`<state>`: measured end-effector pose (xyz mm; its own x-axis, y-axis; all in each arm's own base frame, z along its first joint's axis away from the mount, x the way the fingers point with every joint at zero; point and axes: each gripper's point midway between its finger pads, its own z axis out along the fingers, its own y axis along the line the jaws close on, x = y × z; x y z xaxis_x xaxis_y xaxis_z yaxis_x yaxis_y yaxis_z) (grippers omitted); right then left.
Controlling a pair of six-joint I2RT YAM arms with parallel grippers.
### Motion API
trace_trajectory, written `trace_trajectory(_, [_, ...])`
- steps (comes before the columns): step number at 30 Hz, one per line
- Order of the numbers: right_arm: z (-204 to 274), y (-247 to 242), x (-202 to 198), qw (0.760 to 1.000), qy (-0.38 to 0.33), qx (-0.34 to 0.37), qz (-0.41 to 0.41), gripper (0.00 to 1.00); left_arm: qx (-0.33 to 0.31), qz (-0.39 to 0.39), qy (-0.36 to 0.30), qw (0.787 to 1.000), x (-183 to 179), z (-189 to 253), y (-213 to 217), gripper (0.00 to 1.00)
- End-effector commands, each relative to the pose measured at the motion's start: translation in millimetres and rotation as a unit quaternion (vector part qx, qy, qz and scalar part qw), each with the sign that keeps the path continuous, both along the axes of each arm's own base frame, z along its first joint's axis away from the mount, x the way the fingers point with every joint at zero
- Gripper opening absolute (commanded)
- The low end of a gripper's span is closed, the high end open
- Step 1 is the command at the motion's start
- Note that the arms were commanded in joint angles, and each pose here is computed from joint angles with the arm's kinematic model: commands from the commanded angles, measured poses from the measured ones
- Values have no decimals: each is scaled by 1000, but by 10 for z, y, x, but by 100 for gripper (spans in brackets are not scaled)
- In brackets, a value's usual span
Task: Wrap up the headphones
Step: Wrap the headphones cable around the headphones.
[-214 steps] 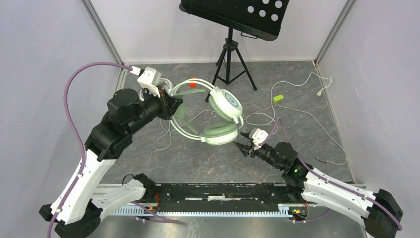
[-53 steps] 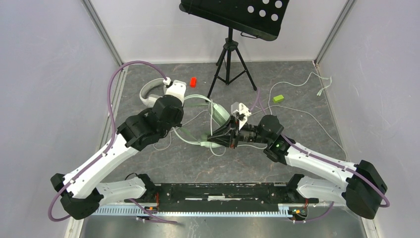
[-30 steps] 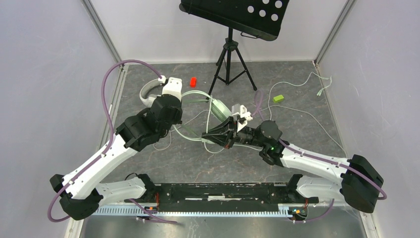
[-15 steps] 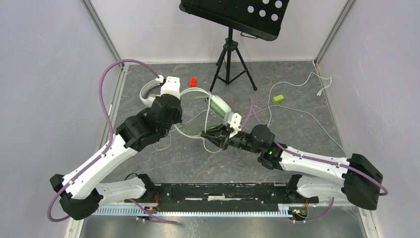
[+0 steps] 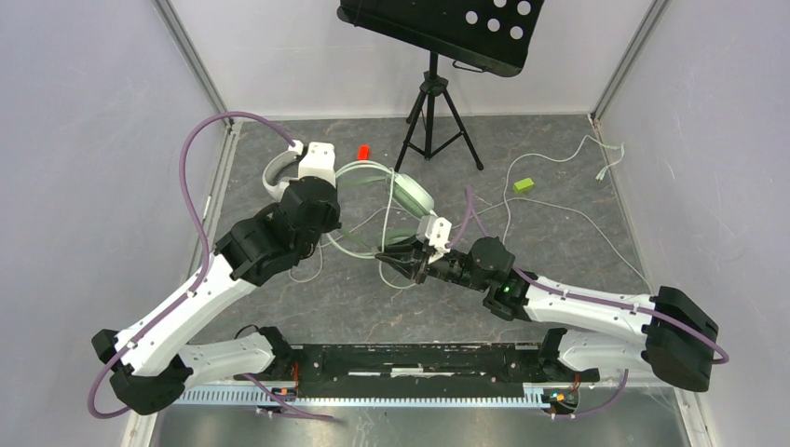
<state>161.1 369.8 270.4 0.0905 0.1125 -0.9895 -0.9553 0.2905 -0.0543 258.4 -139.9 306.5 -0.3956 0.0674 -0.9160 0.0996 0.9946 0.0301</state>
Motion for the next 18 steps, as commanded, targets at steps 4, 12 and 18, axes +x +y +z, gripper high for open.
trace_trajectory(4, [169,100,-163,999,5,22,45,23,-132,49,-95,985,170,601,-59,7])
trace_trajectory(12, [439,116,-146,997,-3,62,42,30,-126,44,-92,987,178,507,-83,7])
trace_trajectory(18, [271,157,-67,999,6,43,28,29,-136,42,-95,985,159,554,-77,7])
